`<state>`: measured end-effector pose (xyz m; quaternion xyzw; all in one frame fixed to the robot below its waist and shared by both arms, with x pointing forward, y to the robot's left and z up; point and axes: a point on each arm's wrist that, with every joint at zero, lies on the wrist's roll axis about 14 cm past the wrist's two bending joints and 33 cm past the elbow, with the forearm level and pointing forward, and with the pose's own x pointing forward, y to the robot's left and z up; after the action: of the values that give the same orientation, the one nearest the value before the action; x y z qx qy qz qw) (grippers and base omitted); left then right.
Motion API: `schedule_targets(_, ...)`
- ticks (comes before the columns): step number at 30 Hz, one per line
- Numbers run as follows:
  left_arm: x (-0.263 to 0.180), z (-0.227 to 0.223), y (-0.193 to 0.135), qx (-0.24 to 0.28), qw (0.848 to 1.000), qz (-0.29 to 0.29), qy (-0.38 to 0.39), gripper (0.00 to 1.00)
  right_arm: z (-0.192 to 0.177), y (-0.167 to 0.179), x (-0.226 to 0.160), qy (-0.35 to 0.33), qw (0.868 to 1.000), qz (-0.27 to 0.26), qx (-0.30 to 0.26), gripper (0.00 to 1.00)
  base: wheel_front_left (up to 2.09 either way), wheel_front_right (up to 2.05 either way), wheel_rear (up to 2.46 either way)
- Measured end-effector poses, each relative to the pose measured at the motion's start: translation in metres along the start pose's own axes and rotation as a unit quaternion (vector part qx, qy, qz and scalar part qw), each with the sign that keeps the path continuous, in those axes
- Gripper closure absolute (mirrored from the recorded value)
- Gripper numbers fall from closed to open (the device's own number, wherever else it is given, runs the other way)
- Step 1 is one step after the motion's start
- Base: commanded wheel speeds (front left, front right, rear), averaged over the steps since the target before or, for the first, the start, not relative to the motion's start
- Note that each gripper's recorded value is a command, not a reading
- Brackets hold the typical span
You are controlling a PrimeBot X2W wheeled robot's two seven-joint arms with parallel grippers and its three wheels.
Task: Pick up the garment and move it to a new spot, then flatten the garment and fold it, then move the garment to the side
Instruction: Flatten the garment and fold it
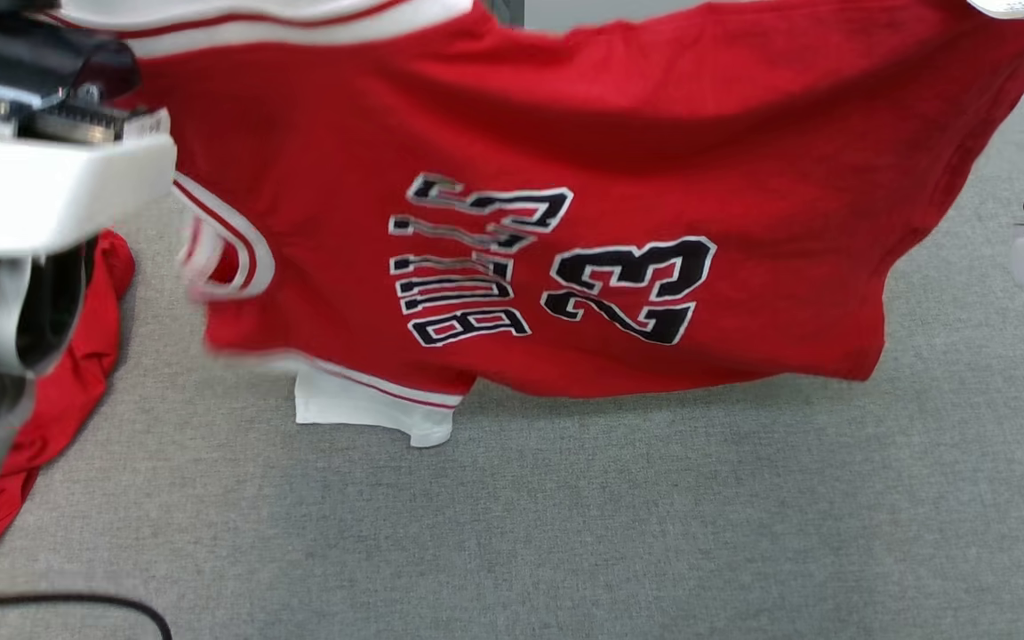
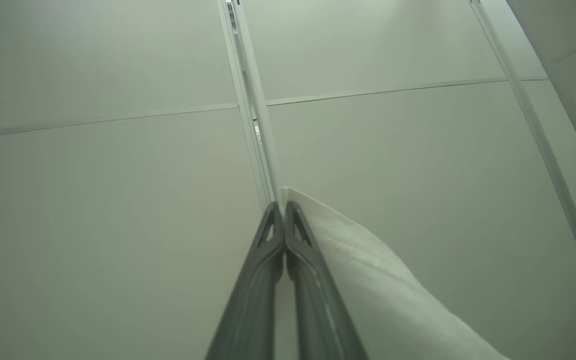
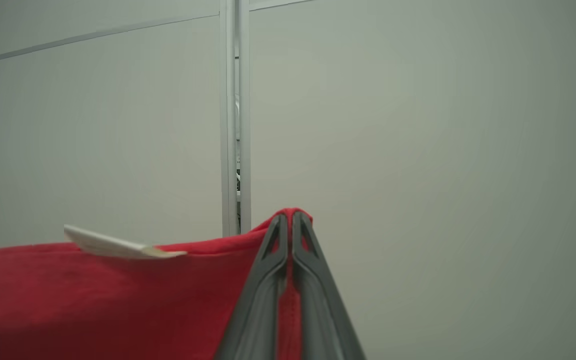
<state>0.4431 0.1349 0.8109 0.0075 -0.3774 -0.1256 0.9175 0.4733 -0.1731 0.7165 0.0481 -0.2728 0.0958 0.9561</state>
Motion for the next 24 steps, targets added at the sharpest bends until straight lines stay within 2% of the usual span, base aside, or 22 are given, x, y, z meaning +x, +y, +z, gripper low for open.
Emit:
schedule_targets(4,0.013,-0.022,-0.001,-0.006,0.999,-0.015,0.036,1.0,-0.014,-0.005,0.01,0.018,1.0,-0.002,0.006,1.0,0.0,0.0,0.0)
schedule_targets(10,0.05,-0.06,0.004,0.005,0.997,-0.027,0.075,1.0,-0.034,-0.009,0.048,0.039,0.999,0.008,0.014,1.0,0.0,0.0,0.0)
schedule_targets(16,0.089,-0.09,0.015,0.028,0.996,-0.023,0.084,1.0,-0.048,-0.016,0.095,0.045,0.999,0.003,0.013,1.0,0.0,0.0,0.0)
schedule_targets(24,0.132,-0.101,0.032,0.06,0.996,-0.01,0.066,1.0,-0.047,-0.018,0.147,0.027,0.999,-0.012,0.034,1.0,0.0,0.0,0.0)
